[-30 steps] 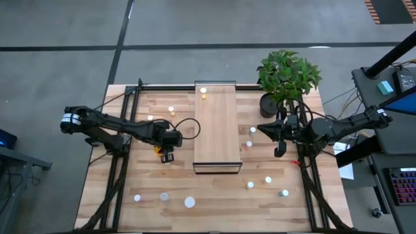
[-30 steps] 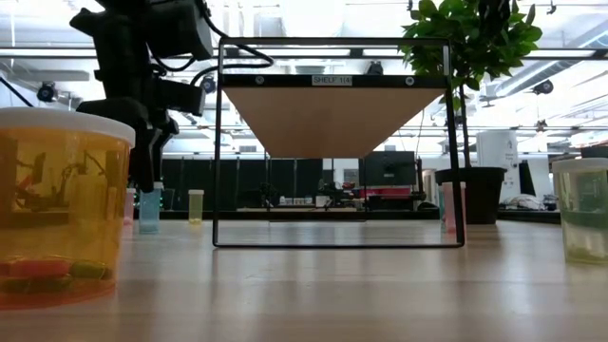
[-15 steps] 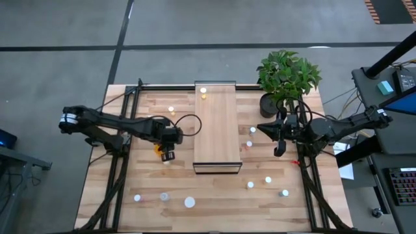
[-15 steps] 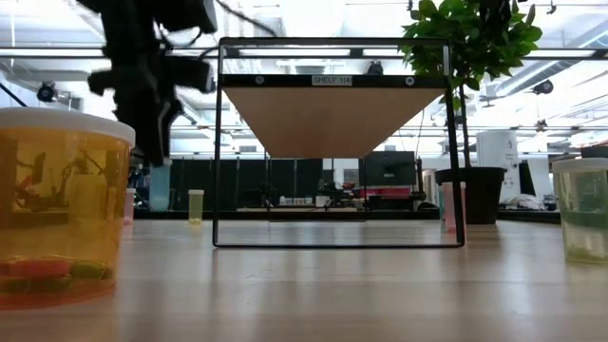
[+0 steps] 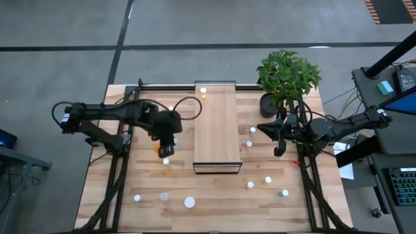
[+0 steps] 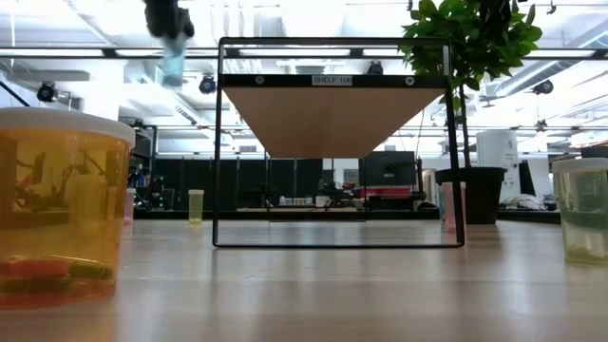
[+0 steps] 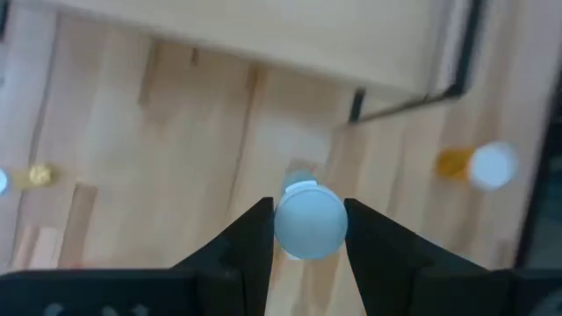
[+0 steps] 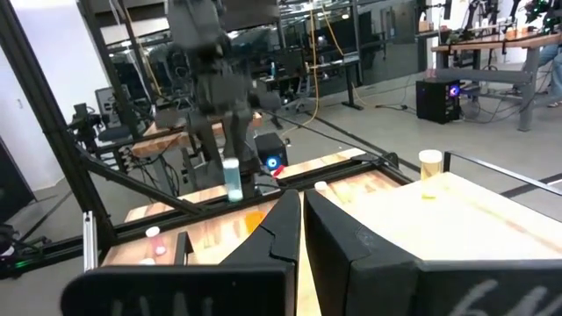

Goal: Pick and place medicine bottles onto shelf by color
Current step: Put the top left blue bottle on the shelf, then put the right red bottle on the shelf

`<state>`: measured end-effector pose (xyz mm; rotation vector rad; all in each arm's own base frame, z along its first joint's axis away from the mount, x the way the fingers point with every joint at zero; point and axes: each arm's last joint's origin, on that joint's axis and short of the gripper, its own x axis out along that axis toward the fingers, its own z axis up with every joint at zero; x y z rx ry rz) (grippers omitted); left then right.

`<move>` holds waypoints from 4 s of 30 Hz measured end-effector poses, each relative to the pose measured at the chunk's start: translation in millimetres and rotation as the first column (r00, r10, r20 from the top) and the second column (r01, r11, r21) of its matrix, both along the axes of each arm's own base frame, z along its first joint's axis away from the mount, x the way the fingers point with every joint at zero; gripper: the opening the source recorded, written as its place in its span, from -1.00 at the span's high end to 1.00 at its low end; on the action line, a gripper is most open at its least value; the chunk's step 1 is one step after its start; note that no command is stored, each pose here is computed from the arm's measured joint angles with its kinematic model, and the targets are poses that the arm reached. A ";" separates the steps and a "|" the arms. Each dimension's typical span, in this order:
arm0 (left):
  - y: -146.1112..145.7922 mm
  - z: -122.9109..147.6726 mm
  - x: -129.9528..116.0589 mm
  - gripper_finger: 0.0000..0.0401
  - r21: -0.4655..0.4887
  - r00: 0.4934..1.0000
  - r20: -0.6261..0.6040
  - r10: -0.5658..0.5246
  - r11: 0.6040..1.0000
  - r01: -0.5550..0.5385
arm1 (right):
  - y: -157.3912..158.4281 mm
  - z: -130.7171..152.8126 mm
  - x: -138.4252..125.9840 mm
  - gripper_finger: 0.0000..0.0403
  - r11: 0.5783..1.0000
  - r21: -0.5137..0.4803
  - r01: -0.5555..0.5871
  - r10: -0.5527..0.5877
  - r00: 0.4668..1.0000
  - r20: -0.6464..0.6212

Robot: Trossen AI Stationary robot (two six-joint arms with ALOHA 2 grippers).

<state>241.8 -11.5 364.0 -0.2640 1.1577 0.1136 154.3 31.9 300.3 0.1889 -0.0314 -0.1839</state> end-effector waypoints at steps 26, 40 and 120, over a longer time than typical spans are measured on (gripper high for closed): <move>41.8 -3.3 117.5 0.53 0.109 0.992 -0.032 -0.123 0.986 0.125 | 0.1 -0.5 0.2 0.96 1.000 0.024 -0.001 0.001 1.000 -0.001; 42.9 -7.6 119.4 0.39 0.179 0.990 -0.058 -0.132 0.974 0.140 | 0.1 -0.7 0.2 0.96 1.000 0.024 0.000 0.000 1.000 -0.003; 27.1 132.7 1.2 0.04 0.208 0.752 0.656 -0.061 0.973 -0.103 | 0.1 -141.1 45.3 -0.15 0.984 -0.017 0.177 -0.128 0.637 -0.760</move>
